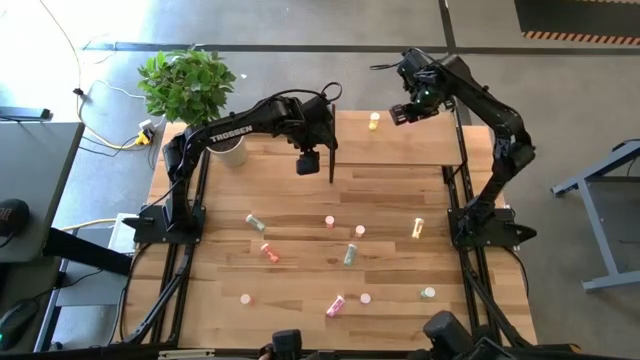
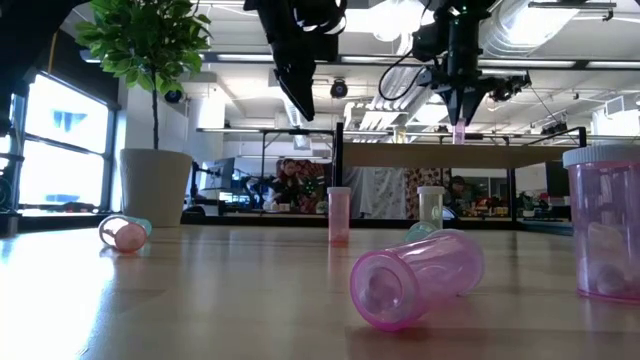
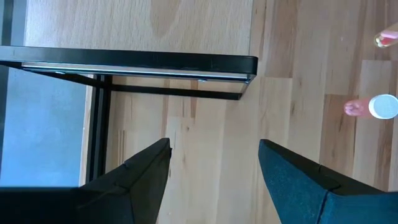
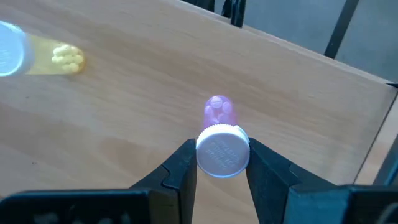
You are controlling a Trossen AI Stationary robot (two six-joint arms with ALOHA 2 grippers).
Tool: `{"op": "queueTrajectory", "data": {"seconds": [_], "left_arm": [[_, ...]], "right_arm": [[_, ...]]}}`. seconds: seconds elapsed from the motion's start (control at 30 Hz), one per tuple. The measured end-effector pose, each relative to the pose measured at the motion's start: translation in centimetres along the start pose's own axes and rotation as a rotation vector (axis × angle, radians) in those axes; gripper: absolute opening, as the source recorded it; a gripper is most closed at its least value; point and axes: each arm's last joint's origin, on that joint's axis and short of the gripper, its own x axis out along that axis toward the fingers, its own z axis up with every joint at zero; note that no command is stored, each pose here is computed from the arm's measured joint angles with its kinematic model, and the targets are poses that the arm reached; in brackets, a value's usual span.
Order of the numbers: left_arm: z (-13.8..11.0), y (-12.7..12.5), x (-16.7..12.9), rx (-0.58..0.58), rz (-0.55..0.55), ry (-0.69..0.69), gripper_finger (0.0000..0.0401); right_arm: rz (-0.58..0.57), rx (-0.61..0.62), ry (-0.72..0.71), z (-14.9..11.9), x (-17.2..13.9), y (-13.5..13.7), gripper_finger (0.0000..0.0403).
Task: Pick and place medicine bottles onto shelf by color
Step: Put the top violet medicine bottle on the shelf
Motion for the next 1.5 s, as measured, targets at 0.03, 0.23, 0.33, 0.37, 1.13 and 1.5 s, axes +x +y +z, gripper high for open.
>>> {"op": "queueTrajectory", "data": {"seconds": [0.03,0.23,0.33,0.37,1.13,1.5], "left_arm": [[0.0,0.0,0.0,0.0,0.0,0.0,0.0236],[0.0,0.0,0.0,0.0,0.0,0.0,0.0236],[0.0,0.0,0.0,0.001,0.0,0.0,0.0236],[0.0,0.0,0.0,0.001,0.0,0.0,0.0236],[0.0,0.0,0.0,0.001,0.0,0.0,0.0236],[0.0,0.0,0.0,0.001,0.0,0.0,0.0236]], "right_arm": [[0.006,0.002,0.002,0.0,0.0,0.0,0.0106],[0.039,-0.015,0.028,0.3,0.5,0.0,0.0106],[0.039,-0.033,0.039,0.4,0.8,0.1,0.0106],[0.038,-0.037,0.041,0.5,0.9,0.2,0.0106],[0.033,-0.081,0.081,0.9,1.8,0.0,0.0114],[0.033,-0.097,0.085,1.0,2.0,0.0,0.0161]]}}
